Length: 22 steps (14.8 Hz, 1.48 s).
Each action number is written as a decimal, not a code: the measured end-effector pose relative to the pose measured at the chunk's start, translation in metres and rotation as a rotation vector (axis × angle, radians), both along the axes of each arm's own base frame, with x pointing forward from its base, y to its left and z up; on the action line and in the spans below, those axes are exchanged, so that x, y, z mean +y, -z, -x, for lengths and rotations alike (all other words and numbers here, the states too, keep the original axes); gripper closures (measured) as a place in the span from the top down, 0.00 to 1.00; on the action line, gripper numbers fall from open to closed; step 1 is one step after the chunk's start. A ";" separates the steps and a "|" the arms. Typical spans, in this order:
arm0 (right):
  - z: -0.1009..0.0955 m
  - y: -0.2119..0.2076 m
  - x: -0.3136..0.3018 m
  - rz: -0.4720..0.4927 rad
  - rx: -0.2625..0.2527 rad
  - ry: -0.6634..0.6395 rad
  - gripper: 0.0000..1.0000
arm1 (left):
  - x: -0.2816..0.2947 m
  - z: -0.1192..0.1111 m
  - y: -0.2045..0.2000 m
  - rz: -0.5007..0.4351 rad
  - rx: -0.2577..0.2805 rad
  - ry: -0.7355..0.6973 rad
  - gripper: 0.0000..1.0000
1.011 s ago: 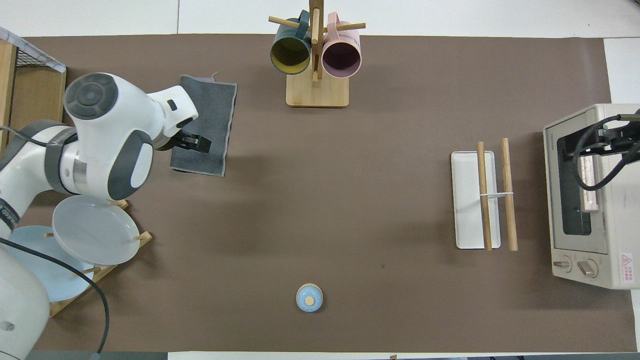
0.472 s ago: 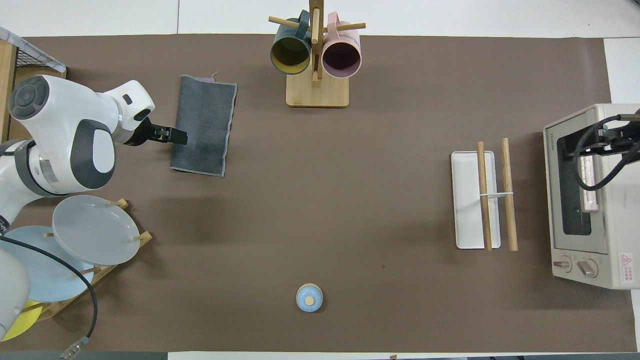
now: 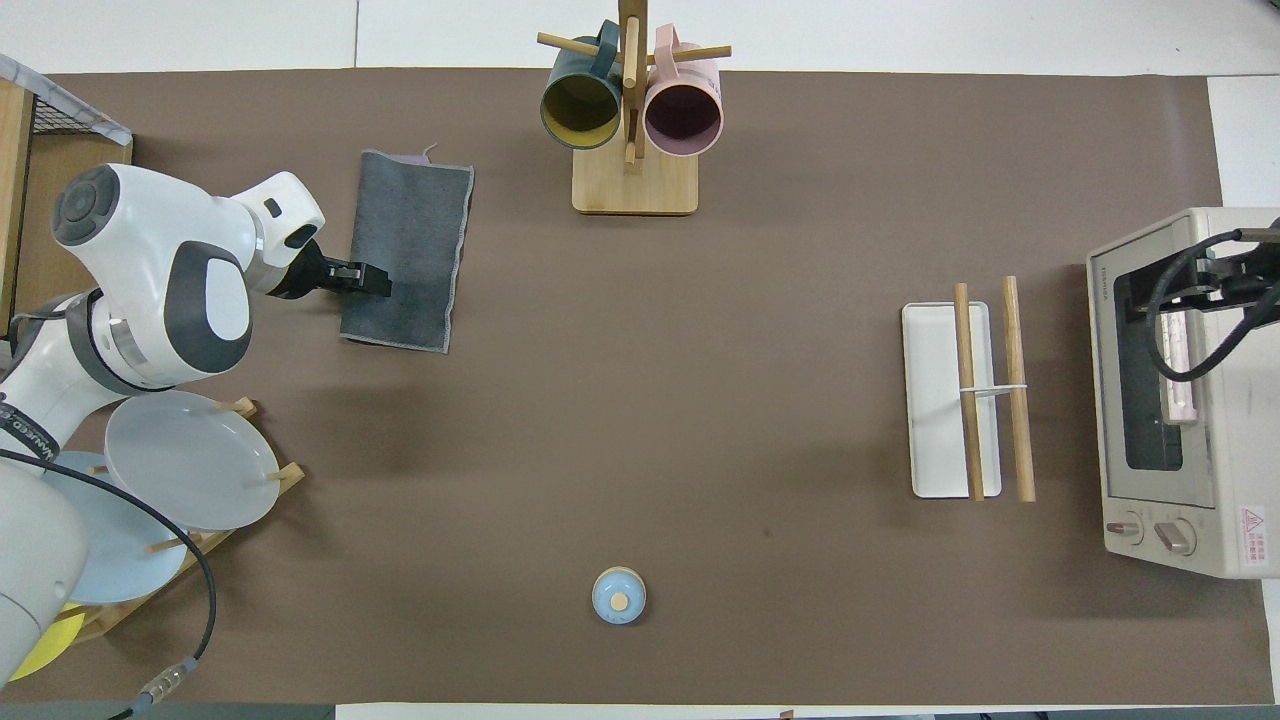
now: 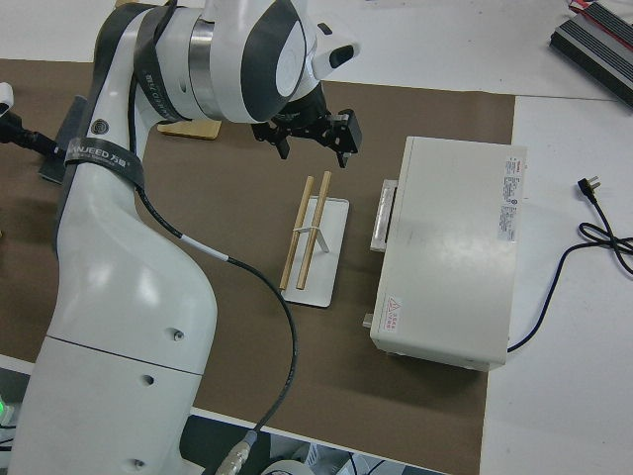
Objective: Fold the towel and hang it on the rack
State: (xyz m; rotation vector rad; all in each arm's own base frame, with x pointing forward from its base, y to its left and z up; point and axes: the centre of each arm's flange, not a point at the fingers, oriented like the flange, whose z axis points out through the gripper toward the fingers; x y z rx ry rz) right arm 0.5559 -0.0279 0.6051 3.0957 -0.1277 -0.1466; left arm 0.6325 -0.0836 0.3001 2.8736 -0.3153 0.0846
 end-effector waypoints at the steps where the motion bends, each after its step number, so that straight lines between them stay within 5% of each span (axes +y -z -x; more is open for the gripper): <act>1: 0.000 0.000 0.000 0.000 0.000 0.000 1.00 | 0.000 0.000 0.000 0.001 0.000 0.000 0.68; 4: 0.000 0.000 0.000 0.000 0.000 0.000 1.00 | -0.001 0.000 0.000 0.002 -0.001 0.000 0.44; 6: 0.000 0.000 0.000 0.000 0.000 0.000 1.00 | -0.001 0.000 0.000 0.002 0.000 0.000 0.39; 9: 0.000 0.000 0.000 0.000 0.000 0.000 1.00 | -0.001 0.000 0.000 0.002 0.000 0.001 0.04; 16: 0.000 0.000 0.000 0.000 0.000 0.000 1.00 | 0.002 -0.004 -0.008 0.014 0.024 -0.024 0.02; 22: 0.001 -0.001 0.000 0.000 0.000 -0.001 1.00 | -0.025 -0.005 -0.097 0.049 0.130 -0.345 0.02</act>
